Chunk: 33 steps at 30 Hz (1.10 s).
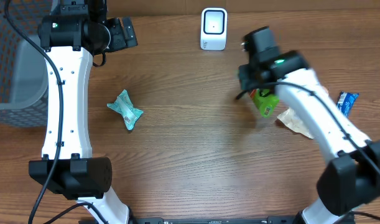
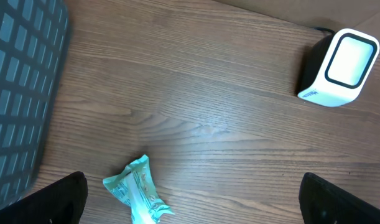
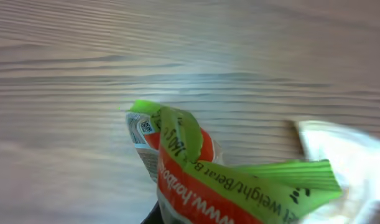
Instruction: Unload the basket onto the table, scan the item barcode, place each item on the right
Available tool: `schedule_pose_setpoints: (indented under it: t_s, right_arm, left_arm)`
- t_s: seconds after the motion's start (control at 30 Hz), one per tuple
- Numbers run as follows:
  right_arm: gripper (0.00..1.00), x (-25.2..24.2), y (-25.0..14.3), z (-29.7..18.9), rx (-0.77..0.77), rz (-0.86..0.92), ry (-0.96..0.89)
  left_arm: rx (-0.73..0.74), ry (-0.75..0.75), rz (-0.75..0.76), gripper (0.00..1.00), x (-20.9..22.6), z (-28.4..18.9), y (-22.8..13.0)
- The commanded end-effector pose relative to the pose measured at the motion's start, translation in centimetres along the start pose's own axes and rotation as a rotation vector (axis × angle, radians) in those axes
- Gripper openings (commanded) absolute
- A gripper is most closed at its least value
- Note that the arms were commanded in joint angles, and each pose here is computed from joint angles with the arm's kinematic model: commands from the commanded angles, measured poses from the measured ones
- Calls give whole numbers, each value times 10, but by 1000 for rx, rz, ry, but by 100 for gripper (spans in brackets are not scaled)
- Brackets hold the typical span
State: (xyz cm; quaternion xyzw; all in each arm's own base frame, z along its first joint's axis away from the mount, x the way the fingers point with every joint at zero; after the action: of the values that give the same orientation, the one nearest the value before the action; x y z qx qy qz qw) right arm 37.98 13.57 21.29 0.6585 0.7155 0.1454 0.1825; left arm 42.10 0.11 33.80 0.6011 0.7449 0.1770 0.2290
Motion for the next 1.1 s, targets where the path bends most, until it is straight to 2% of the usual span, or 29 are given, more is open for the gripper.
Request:
schedule_pose_setpoints:
  t_s: [0.0, 0.27, 0.4, 0.53, 0.67, 0.7, 0.77, 0.8, 0.83, 1.07]
  right_arm:
    - [4, 4, 2, 10, -143, -27, -451]
    - [4, 56, -9, 67, -256, -210, -714]
    - [4, 75, -15, 79, -307, -313, -817]
    - [4, 102, -20, 76, -349, -358, -776]
    - [4, 136, -32, 77, -327, -465, -628]
    - [7, 142, -37, 79, -313, -483, -586]
    - [22, 152, -42, 80, -297, -502, -527]
    - [45, 160, -48, 81, -281, -515, -472]
    - [55, 163, -50, 82, -275, -521, -450]
    - [52, 183, -75, 86, -158, -584, -262]
  left_arm:
    - [-10, -14, -8, 100, -4, -1, 3]
    - [-10, -14, -8, 100, -4, -1, 3]
    - [-10, -14, -8, 100, -4, -1, 3]
    - [-10, -14, -8, 100, -4, -1, 3]
    - [-10, -14, -8, 100, -4, -1, 3]
    - [-9, -14, -8, 100, -4, -1, 3]
    - [-10, -14, -8, 100, -4, -1, 3]
    - [-9, -14, -8, 100, -4, -1, 3]
    - [-10, -14, -8, 100, -4, -1, 3]
    - [-10, -14, -8, 100, -4, -1, 3]
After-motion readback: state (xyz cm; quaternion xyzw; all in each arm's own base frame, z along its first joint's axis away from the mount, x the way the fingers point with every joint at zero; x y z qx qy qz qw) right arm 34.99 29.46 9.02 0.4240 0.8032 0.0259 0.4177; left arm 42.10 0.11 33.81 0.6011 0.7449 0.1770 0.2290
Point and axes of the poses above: each gripper's point midway between its finger pads, its own z axis out along the fingers, its own x axis along the line the jaws close on, y = z × x, the point moved 7 cm from there along -z, back along the fingers, and after that the axes turned 3 degrees about z, right-handed, at the moved point
